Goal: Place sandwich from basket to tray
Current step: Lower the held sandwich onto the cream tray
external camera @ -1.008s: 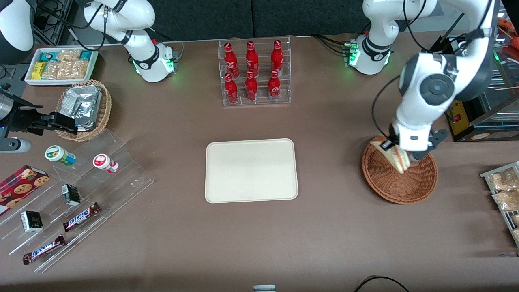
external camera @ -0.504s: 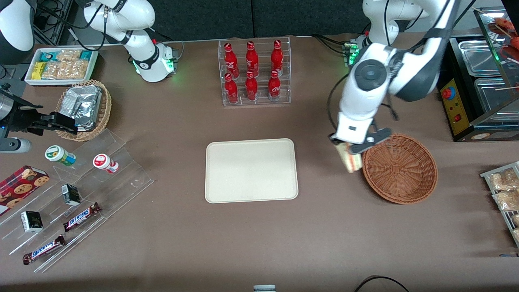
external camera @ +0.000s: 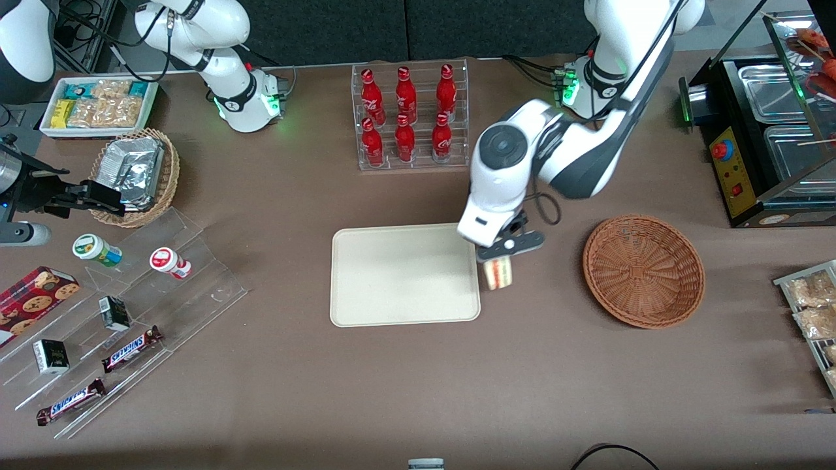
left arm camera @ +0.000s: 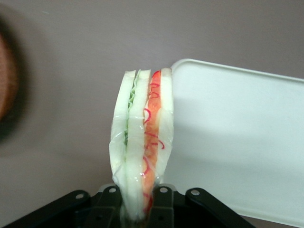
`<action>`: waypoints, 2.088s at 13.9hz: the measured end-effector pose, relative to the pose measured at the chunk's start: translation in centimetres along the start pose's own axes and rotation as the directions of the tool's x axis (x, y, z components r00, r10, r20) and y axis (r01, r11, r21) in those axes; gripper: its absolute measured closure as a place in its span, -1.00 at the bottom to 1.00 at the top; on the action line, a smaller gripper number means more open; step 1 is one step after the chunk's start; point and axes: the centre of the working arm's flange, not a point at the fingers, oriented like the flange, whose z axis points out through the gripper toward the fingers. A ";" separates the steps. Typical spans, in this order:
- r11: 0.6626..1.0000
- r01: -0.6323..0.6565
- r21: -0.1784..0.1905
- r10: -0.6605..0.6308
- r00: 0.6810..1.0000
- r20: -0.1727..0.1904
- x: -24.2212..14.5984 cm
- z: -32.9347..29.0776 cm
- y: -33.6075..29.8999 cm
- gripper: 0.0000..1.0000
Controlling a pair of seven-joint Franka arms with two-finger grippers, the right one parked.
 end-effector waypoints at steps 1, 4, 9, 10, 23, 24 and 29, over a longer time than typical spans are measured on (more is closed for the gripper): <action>1.000 -0.016 -0.005 0.016 1.000 0.014 -0.3 1.1 1.4 0.69; 0.998 -0.056 -0.041 0.057 0.998 0.016 -1.7 2.6 4.4 0.69; 0.992 -0.109 -0.066 0.108 0.994 -0.028 -2.8 5.0 6.5 0.69; 0.991 -0.115 -0.063 0.114 0.993 -0.029 -2.7 5.7 6.6 0.69; 0.984 -0.176 -0.038 0.175 0.984 -0.043 -4.2 10.9 8.2 0.64; 0.984 -0.176 -0.039 0.175 0.984 -0.043 -4.2 11.0 8.2 0.62; 0.986 -0.161 -0.038 0.159 0.986 -0.041 -4.2 11.3 8.2 -0.05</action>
